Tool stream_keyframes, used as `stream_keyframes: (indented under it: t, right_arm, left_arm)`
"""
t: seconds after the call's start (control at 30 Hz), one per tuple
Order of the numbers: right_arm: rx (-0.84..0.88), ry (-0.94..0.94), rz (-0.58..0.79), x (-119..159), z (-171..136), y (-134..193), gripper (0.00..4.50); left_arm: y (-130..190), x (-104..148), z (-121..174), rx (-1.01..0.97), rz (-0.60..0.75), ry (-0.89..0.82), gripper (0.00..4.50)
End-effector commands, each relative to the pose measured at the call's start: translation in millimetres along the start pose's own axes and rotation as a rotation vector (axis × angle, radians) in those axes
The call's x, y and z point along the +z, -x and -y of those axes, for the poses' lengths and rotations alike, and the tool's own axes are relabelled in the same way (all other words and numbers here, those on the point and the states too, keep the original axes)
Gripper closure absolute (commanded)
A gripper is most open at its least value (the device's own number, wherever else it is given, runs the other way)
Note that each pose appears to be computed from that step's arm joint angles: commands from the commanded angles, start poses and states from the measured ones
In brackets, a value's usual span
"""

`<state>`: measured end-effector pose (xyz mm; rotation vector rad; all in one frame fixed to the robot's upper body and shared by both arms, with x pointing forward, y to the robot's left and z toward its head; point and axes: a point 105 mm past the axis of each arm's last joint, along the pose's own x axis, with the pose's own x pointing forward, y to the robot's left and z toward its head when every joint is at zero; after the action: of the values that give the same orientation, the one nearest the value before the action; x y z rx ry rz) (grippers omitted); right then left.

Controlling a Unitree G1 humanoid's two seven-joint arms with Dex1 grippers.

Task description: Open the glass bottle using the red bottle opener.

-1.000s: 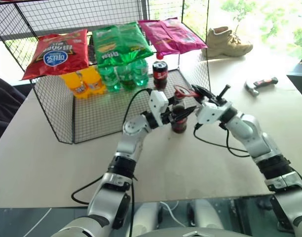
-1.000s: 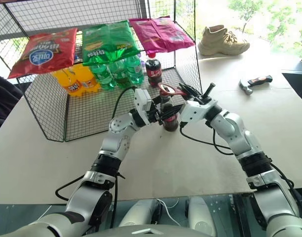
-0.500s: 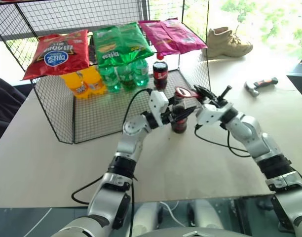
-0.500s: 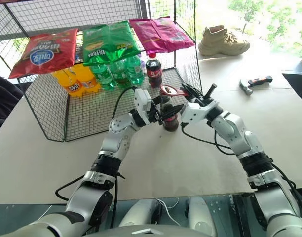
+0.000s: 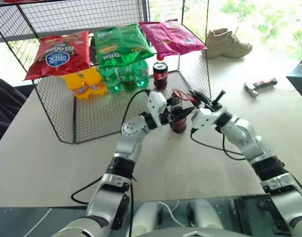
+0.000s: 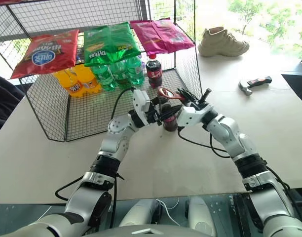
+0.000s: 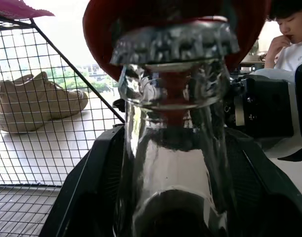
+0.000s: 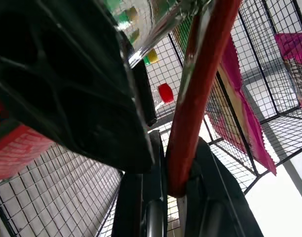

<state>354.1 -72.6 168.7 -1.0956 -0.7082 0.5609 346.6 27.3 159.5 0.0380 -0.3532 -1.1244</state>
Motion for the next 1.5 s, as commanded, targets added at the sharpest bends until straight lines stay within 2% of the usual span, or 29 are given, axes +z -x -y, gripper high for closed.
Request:
stream_keyframes:
  t: [0.03, 0.3, 0.8, 1.1, 1.5]
  right_arm:
    - [0.084, 0.025, 0.061, 16.0, -24.2, -4.5, 4.50]
    - [0.032, 0.089, 0.077, 15.9, -8.1, -5.9, 4.50]
    - [-0.039, 0.403, 0.165, 12.2, 72.5, -12.8, 4.50]
    - [-0.066, 0.538, 0.129, -5.3, 111.1, -9.1, 4.50]
    - [-0.086, 0.604, 0.049, -30.6, 130.5, 5.7, 4.50]
  left_arm:
    - [-1.4, -23.7, 13.3, -0.039, -0.078, 0.062, 2.24]
    - [-1.7, -23.5, 13.0, -0.040, -0.078, 0.060, 2.24]
    - [-1.9, -25.2, 13.5, -0.042, -0.080, 0.065, 2.24]
    - [-1.7, -26.9, 14.1, -0.042, -0.082, 0.072, 2.24]
    - [-11.2, -30.1, 15.1, -0.059, -0.087, 0.087, 2.24]
